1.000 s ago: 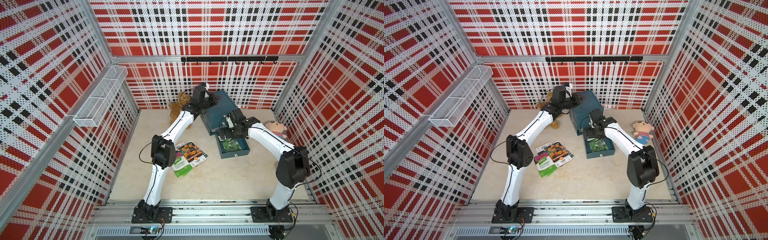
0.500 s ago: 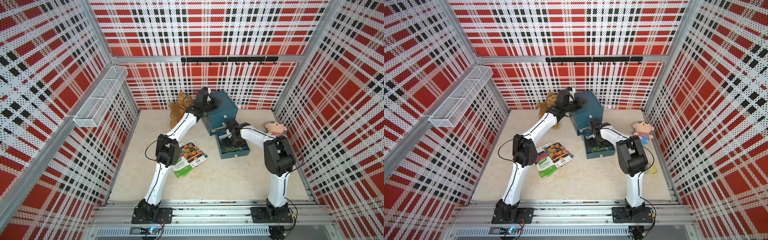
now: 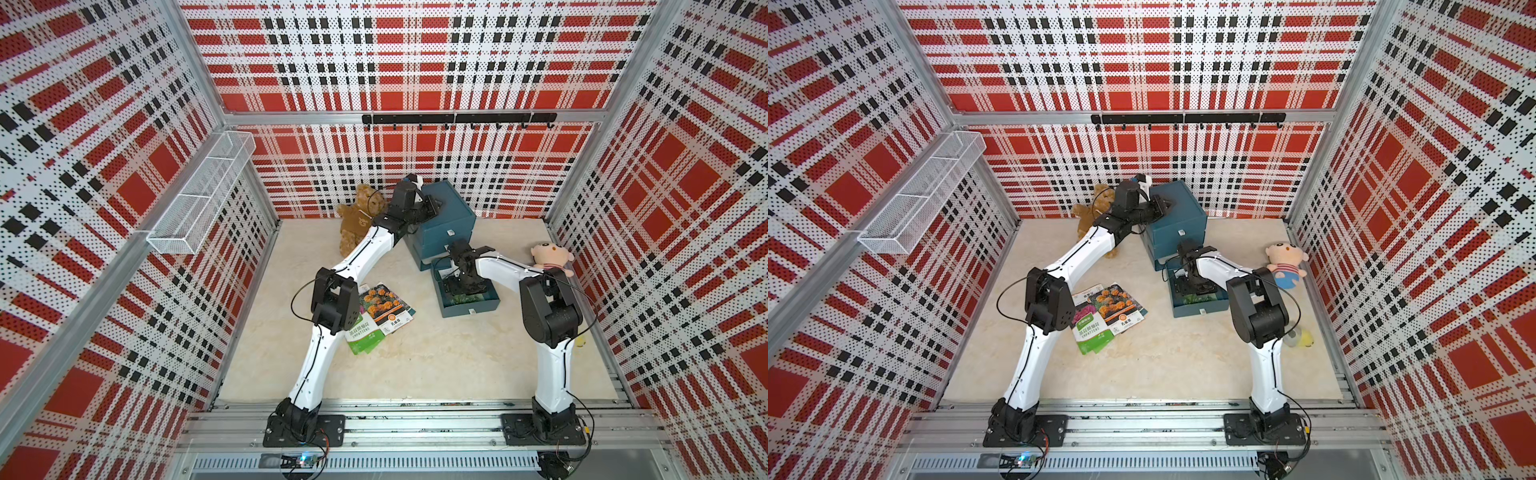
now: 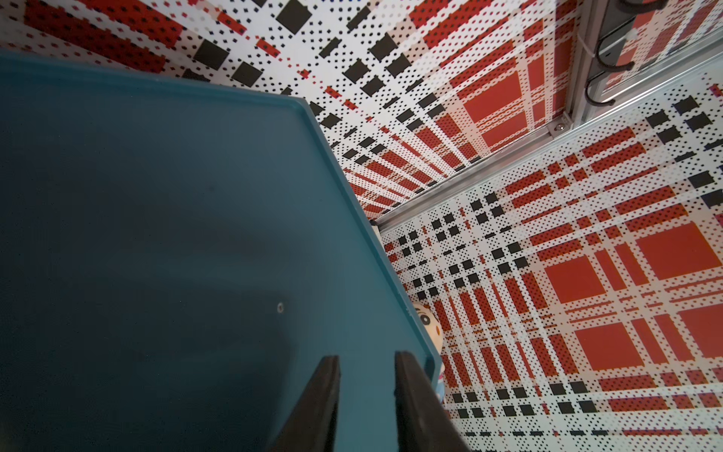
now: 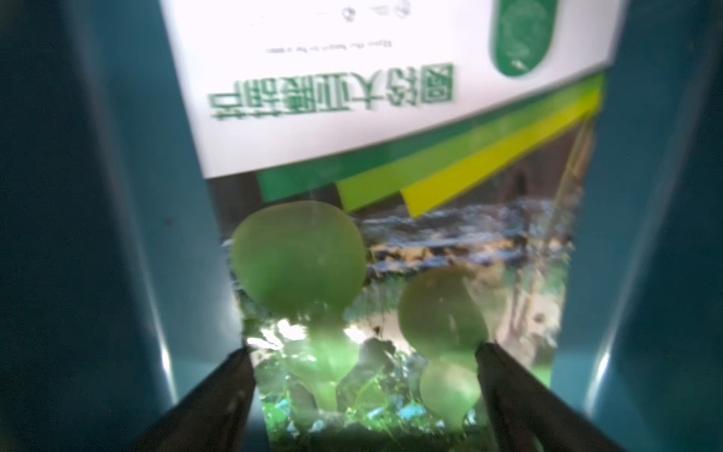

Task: Take the seed bags out of the drawer
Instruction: Pick up the seed packet from the drawer.

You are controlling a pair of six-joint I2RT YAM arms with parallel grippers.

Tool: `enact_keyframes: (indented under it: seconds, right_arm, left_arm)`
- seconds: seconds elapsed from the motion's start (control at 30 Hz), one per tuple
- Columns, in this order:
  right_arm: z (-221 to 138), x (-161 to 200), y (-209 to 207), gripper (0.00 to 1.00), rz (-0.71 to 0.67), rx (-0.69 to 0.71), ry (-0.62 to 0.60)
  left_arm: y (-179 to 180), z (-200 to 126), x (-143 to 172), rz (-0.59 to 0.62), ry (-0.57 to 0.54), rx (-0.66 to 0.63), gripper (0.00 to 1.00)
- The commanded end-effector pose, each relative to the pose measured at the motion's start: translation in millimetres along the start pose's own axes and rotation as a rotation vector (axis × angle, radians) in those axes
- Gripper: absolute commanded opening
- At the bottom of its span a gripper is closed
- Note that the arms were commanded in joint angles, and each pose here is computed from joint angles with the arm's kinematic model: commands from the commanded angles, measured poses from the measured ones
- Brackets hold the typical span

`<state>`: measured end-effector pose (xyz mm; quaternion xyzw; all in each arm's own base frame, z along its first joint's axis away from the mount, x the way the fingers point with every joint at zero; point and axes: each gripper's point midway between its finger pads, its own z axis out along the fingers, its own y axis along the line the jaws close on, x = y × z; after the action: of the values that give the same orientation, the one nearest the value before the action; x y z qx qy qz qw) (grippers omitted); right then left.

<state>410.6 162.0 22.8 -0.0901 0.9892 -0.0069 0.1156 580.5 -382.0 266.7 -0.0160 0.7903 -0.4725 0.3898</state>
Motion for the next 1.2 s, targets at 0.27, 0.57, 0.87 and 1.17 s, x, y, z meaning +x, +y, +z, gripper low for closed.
enact_keyframes:
  seconds: [0.27,0.57,0.87,1.17]
  right_arm:
    - [44.7,45.8,-3.4,0.32,0.019,0.025,0.132]
    - [12.1,18.3,-2.9,0.00,0.101,0.008,0.010]
    - [-88.0,-36.5,7.3,0.00,0.156,-0.115,-0.221]
    - [-169.7,-39.0,22.2,0.00,0.097,-0.240,-0.353]
  left_arm:
    - [14.0,2.7,29.4,-0.018,0.083,-0.048,0.29]
    - [15.5,1.7,29.4,-0.017,0.086,-0.049,0.29]
    - [7.8,-3.2,18.8,-0.015,0.064,-0.032,0.29]
    - [-28.8,-30.6,-24.4,-0.022,-0.031,0.053,0.29]
